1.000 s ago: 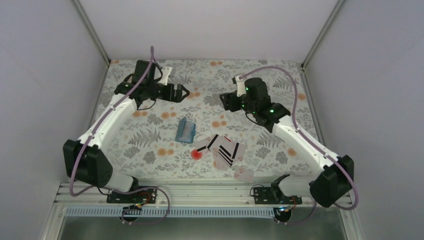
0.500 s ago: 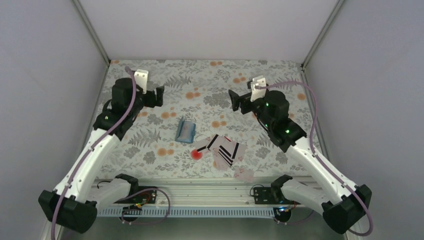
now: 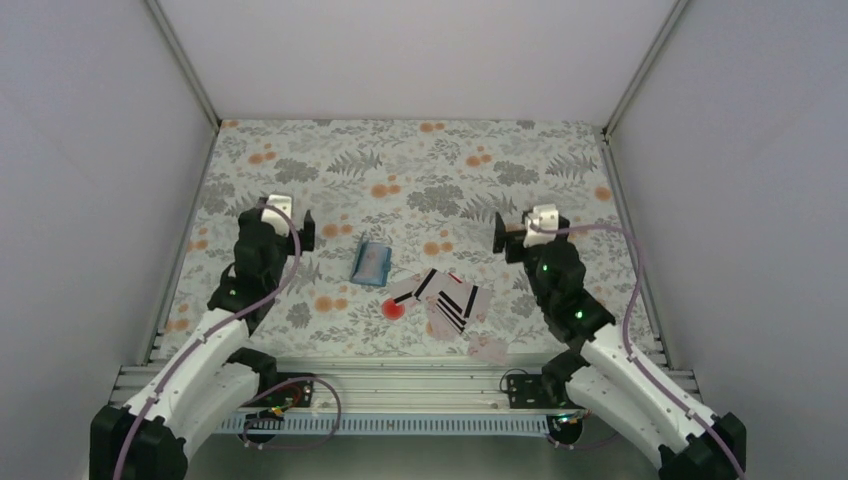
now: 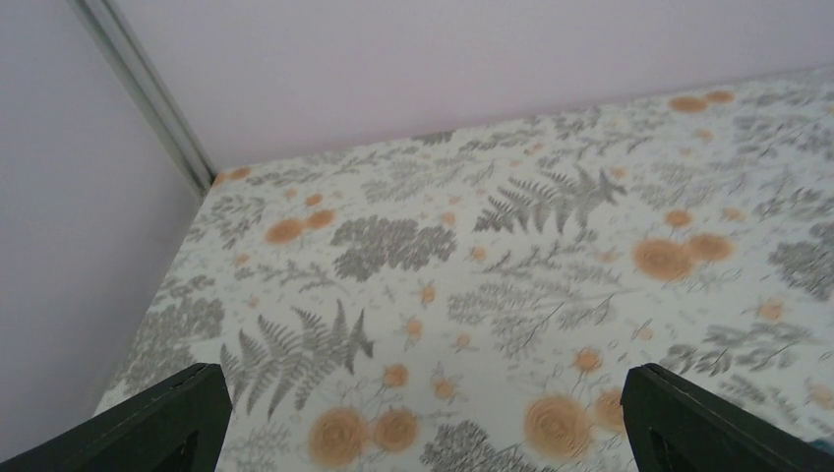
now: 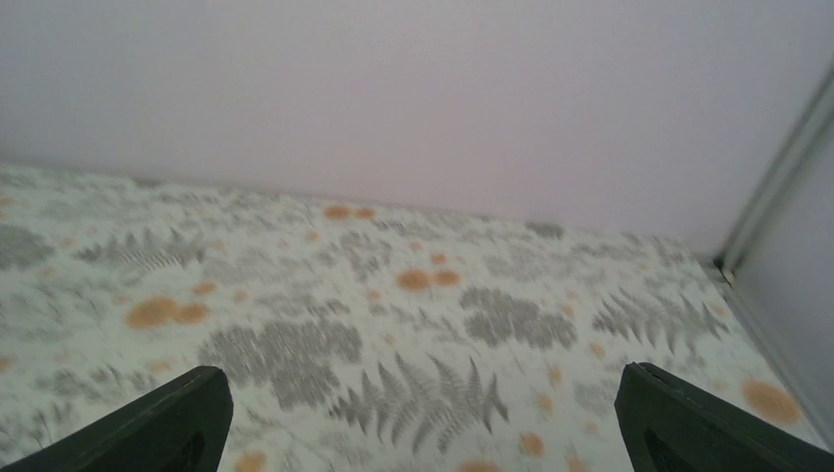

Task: Put the credit cards into the card holder

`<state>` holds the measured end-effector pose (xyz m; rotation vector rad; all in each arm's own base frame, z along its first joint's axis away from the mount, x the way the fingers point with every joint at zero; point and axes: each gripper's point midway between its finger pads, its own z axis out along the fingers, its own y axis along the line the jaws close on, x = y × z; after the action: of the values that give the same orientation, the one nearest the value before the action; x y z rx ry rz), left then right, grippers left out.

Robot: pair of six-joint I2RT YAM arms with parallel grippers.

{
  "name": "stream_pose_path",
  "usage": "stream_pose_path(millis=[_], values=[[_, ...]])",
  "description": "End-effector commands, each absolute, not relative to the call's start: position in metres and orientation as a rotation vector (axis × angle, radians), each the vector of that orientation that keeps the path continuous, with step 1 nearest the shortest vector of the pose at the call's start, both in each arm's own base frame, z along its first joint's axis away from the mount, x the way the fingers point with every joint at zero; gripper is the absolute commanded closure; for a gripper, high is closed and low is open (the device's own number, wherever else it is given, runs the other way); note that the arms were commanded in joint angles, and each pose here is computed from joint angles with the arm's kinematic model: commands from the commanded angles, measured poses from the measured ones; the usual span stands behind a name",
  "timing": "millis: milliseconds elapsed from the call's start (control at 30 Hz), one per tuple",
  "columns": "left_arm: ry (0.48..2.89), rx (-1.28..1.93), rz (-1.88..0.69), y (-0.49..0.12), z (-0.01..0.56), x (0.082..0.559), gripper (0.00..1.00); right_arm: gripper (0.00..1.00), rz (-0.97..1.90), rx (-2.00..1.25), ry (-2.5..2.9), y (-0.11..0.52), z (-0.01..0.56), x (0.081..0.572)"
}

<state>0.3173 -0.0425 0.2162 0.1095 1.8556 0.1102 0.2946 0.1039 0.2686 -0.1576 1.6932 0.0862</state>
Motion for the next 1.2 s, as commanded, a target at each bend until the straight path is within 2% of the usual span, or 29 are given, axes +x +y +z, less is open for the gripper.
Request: stream_pose_path(millis=[0,233,333,567,667,1167], values=[[1.746,0.079,0.139,-0.031,0.219,0.315,0.0,0.01,0.026,-0.063,1.609,0.075,0.251,0.277],[1.781,-0.007,0.151,-0.012,0.173,0.306,0.0,0.01,0.004,0.157,1.563,0.028,0.204,0.244],[1.797,-0.035,0.148,-0.006,0.161,0.311,0.0,0.01,0.001,0.101,1.5,0.03,0.208,0.239],[1.825,-0.09,0.157,0.005,0.133,0.315,0.0,0.01,-0.009,-0.074,1.604,0.053,0.177,0.247],[1.817,-0.058,0.15,0.001,0.134,0.321,0.0,0.01,0.015,0.098,1.642,0.038,0.161,0.249],[1.774,-0.088,0.196,0.029,0.139,0.326,0.0,0.01,-0.032,0.016,1.457,0.031,0.183,0.245]])
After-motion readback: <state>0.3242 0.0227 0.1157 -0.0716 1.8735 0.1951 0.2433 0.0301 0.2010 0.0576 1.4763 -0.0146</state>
